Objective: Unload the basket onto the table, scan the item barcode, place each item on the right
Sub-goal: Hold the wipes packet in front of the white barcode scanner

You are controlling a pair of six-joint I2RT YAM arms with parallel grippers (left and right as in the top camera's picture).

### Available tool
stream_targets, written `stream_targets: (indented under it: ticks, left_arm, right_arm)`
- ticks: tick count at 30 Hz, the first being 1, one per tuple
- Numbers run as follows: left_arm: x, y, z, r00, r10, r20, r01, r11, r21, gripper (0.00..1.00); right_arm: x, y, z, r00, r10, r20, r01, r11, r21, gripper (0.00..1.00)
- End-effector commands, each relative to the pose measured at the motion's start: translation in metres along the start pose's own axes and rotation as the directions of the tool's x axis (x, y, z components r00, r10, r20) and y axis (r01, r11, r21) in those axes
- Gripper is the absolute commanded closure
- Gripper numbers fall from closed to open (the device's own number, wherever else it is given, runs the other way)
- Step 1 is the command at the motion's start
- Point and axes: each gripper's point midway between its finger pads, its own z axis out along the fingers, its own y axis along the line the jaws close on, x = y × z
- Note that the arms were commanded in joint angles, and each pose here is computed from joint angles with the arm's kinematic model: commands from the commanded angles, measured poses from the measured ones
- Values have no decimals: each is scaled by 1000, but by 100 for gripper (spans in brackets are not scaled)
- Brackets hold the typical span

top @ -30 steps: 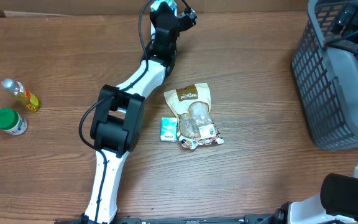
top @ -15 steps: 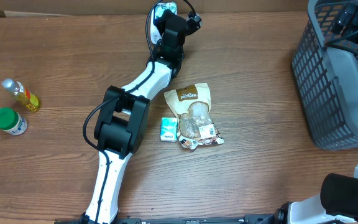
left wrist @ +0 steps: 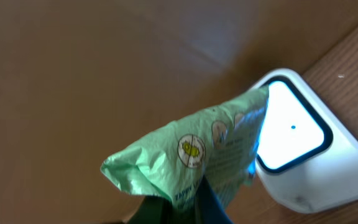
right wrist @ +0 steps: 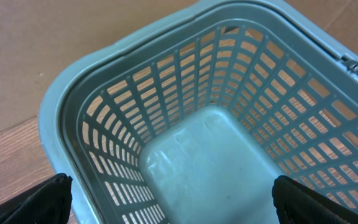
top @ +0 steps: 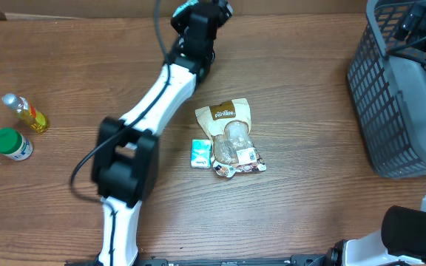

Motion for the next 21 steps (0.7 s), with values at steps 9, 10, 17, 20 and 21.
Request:
stream_targets:
  ticks: [9, 10, 17, 20, 21]
  left_arm:
    - [-1, 36, -48, 850, -524, -46, 511, 801, 312, 96]
    - [4, 34, -41, 845, -532, -61, 525, 800, 290, 96]
    - [25, -8, 6, 806, -579, -120, 590, 770, 243, 96]
    - [37, -32, 18, 801, -576, -164, 598, 763, 246, 96]
    - [44, -42, 23, 799, -571, -188, 601, 760, 245, 96]
  right_arm:
    - [-9, -2, -9, 999, 10, 31, -10, 1000, 4, 0]
    - [-9, -2, -9, 999, 10, 31, -10, 1000, 5, 0]
    - [-9, -2, -9, 999, 10, 31, -10, 1000, 5, 0]
    - [-9, -2, -9, 999, 10, 32, -10, 1000, 5, 0]
    - [-9, -2, -9, 999, 10, 31, -10, 1000, 4, 0]
